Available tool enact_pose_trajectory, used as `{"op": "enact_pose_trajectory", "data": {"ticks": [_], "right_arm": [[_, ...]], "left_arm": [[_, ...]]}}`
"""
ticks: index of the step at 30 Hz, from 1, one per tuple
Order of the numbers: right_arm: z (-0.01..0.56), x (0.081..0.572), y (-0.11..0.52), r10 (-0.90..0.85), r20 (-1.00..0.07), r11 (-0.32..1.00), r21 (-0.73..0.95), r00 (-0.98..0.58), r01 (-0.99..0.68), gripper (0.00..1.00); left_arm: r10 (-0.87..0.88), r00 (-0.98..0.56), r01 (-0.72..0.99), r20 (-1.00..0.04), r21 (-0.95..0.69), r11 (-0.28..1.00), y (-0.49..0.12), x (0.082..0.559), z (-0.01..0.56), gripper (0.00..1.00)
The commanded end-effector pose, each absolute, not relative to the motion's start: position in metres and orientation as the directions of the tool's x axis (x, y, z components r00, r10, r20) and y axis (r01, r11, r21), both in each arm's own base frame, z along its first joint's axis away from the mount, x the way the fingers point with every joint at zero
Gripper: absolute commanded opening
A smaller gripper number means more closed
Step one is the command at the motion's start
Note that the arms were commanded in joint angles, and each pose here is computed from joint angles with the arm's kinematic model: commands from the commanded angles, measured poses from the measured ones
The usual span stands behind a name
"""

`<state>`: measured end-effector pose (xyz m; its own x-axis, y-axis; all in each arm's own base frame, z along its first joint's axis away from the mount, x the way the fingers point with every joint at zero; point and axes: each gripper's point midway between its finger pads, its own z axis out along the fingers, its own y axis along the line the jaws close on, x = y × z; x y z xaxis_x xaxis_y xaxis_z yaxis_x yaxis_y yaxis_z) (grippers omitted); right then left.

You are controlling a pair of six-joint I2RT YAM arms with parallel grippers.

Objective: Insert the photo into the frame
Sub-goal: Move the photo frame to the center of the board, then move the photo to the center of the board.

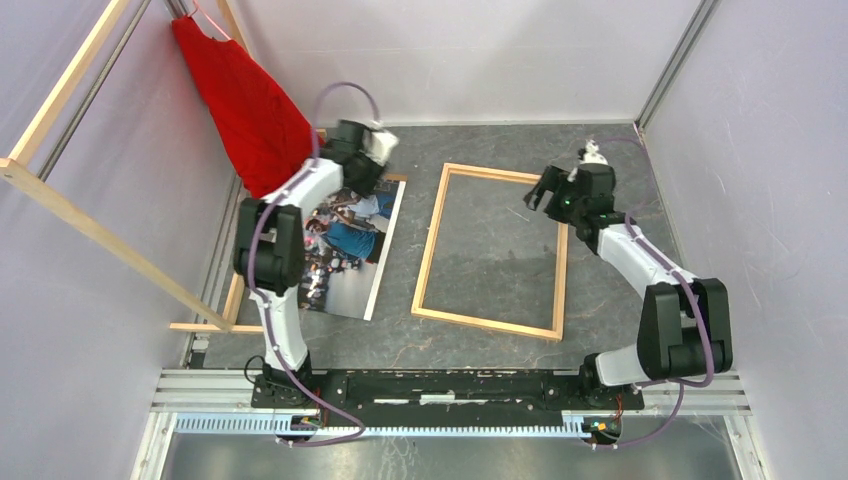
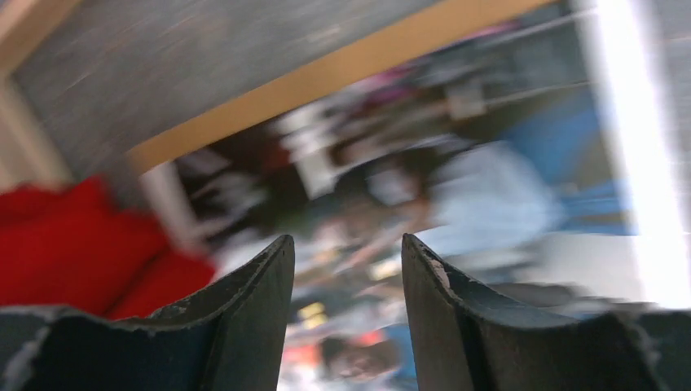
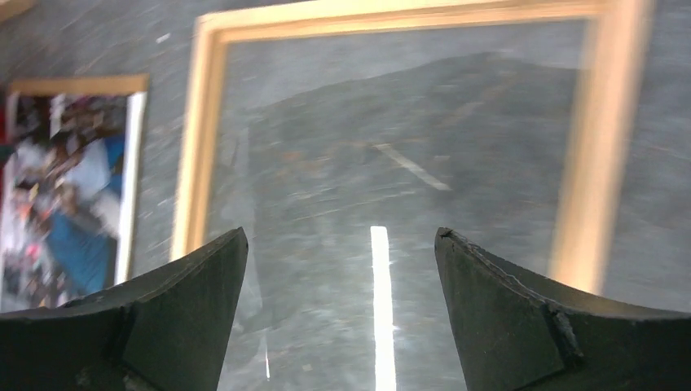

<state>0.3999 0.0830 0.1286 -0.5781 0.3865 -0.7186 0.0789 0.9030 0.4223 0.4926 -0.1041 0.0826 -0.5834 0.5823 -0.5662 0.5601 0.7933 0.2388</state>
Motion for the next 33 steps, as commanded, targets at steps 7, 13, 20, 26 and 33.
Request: {"op": "enact_pose_trajectory", "data": {"ticks": [7, 13, 20, 26, 33], "right_arm": [[0.173, 0.381, 0.249, 0.201, -0.779, 0.846, 0.444, -0.594, -0.295, 0.9], [0.159, 0.36, 0.335, 0.105, -0.755, 0.768, 0.475, -0.647, -0.43, 0.89], [0.124, 0.338, 0.426, -0.04, -0.724, 0.679, 0.486, -0.688, -0.55, 0.85], [0.104, 0.319, 0.455, -0.103, -0.707, 0.661, 0.477, -0.7, -0.579, 0.84], [0.082, 0.314, 0.441, -0.104, -0.685, 0.702, 0.463, -0.721, -0.541, 0.85]], "left_arm": [[0.538, -0.695, 0.21, -0.477, 0.581, 0.787, 0.092, 0.518, 0.111, 0.54], [0.57, -0.713, 0.168, -0.408, 0.69, 0.704, 0.117, 0.503, 0.111, 0.53], [0.587, -0.754, 0.214, -0.295, 0.735, 0.644, 0.126, 0.461, 0.09, 0.53], [0.586, -0.783, 0.199, -0.207, 0.81, 0.551, 0.145, 0.441, 0.077, 0.53], [0.598, -0.788, 0.276, -0.145, 0.786, 0.554, 0.14, 0.42, 0.039, 0.53]]}}
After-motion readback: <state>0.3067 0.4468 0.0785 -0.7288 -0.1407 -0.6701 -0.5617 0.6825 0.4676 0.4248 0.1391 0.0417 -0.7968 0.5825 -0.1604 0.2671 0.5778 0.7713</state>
